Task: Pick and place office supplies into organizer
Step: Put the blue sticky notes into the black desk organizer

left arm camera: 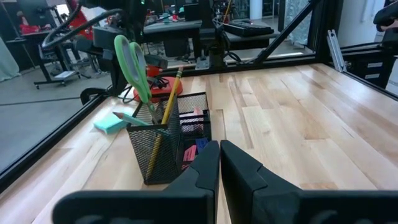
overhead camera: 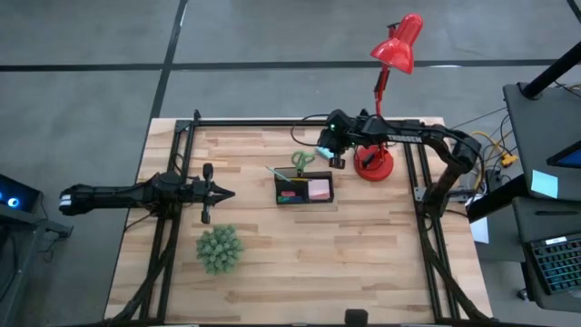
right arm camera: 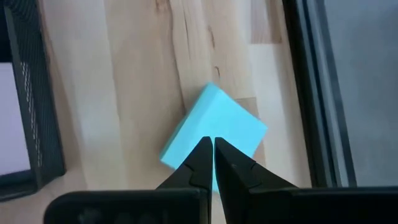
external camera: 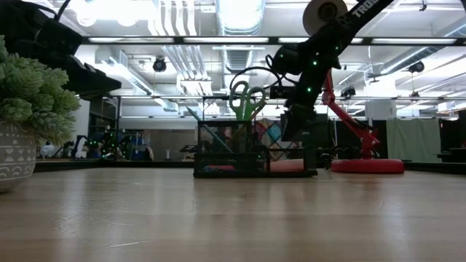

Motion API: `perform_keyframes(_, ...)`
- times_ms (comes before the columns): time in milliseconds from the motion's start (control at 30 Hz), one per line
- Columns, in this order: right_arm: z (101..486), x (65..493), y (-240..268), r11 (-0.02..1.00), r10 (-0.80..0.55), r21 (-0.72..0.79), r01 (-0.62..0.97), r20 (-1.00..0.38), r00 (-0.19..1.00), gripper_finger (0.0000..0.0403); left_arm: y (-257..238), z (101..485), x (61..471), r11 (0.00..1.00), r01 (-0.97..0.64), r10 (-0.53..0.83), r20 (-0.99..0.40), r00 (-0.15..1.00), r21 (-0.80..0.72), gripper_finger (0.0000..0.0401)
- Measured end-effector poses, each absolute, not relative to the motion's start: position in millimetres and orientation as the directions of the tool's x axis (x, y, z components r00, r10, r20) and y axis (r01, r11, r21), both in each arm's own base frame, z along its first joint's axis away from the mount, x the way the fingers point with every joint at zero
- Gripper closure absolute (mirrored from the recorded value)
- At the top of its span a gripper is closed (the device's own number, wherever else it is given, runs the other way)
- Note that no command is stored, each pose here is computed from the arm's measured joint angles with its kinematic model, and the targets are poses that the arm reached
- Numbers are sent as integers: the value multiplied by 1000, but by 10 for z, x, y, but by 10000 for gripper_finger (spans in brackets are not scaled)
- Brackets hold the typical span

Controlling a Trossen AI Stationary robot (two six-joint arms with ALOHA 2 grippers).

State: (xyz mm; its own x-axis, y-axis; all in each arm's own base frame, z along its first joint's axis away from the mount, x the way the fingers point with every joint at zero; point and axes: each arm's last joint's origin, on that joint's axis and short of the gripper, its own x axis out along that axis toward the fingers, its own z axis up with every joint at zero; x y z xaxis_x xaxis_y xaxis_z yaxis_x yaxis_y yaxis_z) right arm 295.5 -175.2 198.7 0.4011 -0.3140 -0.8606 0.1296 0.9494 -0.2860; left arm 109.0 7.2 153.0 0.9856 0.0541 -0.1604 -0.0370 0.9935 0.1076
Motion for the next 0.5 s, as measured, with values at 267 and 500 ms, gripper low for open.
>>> perform_keyframes(267, 2027, 2915, -1730, 937, -349, -293, 191, -819, 456, 394, 72, 1532, 1090, 994, -37, 54, -158, 986, 107, 401)
perform_keyframes(500, 1967, 3017, -1753, 932, -338, -229, 281, -828, 446, 367, 72, 1532, 1090, 994, -37, 54, -158, 986, 108, 401)
